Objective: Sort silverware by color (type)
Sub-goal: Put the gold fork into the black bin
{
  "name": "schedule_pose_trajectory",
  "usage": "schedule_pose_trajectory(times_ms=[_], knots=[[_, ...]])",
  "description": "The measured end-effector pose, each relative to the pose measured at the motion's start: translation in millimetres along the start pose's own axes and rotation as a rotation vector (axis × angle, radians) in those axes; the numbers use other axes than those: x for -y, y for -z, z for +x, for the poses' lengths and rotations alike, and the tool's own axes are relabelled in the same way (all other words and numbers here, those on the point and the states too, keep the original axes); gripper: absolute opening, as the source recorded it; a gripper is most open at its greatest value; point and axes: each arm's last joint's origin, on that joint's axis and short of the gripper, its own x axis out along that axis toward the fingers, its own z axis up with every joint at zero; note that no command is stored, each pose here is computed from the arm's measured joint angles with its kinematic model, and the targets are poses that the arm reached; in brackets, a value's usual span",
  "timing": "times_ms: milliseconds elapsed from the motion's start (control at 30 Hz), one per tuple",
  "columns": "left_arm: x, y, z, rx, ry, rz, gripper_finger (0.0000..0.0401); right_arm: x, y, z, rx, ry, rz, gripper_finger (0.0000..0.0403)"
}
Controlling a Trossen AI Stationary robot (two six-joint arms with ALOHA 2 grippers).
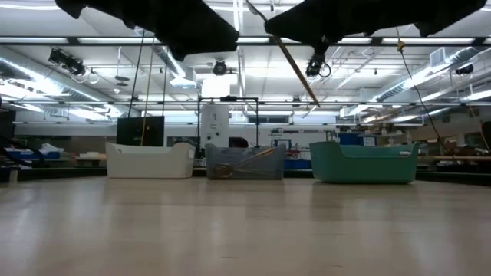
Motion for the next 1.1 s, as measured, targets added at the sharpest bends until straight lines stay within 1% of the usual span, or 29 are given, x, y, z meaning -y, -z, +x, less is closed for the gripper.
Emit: schedule_pose_trajectory(times_ms=[100, 233, 300, 400, 600, 767, 900, 1000, 1100], knots=[[0, -3, 3, 0.054, -0.005, -0.005, 0.0156, 1, 2, 2, 0.066, -0.016, -0.029, 0.0027], [-2, -5, 15, 0.134, -0.004, -0.041, 0.0156, 1, -5, 6, 0.191, -0.036, -0.055, 0.0027], [-4, -2, 20, 0.138, -0.011, -0.033, 0.0156, 1, -8, 6, 0.243, -0.043, -0.066, 0.0027], [-3, -2, 26, 0.187, -0.017, -0.031, 0.0156, 2, -14, 6, 0.3, -0.037, -0.072, 0.0027], [-3, -5, 32, 0.284, 0.02, -0.033, 0.0156, 3, -16, 6, 0.338, -0.027, -0.093, 0.0027], [-8, -7, 38, 0.322, -0.001, -0.051, 0.0156, 5, -19, 5, 0.363, -0.026, -0.094, 0.0027], [-12, -14, 46, 0.35, -0.009, -0.06, 0.0156, 6, -21, 4, 0.397, -0.033, -0.089, 0.0027], [-13, -19, 55, 0.356, 0.028, -0.043, 0.0156, 6, -22, 4, 0.401, -0.035, -0.094, 0.0027], [-13, -24, 58, 0.369, 0.024, -0.002, 0.0148, 6, -22, 4, 0.403, -0.033, -0.094, 0.0027]])
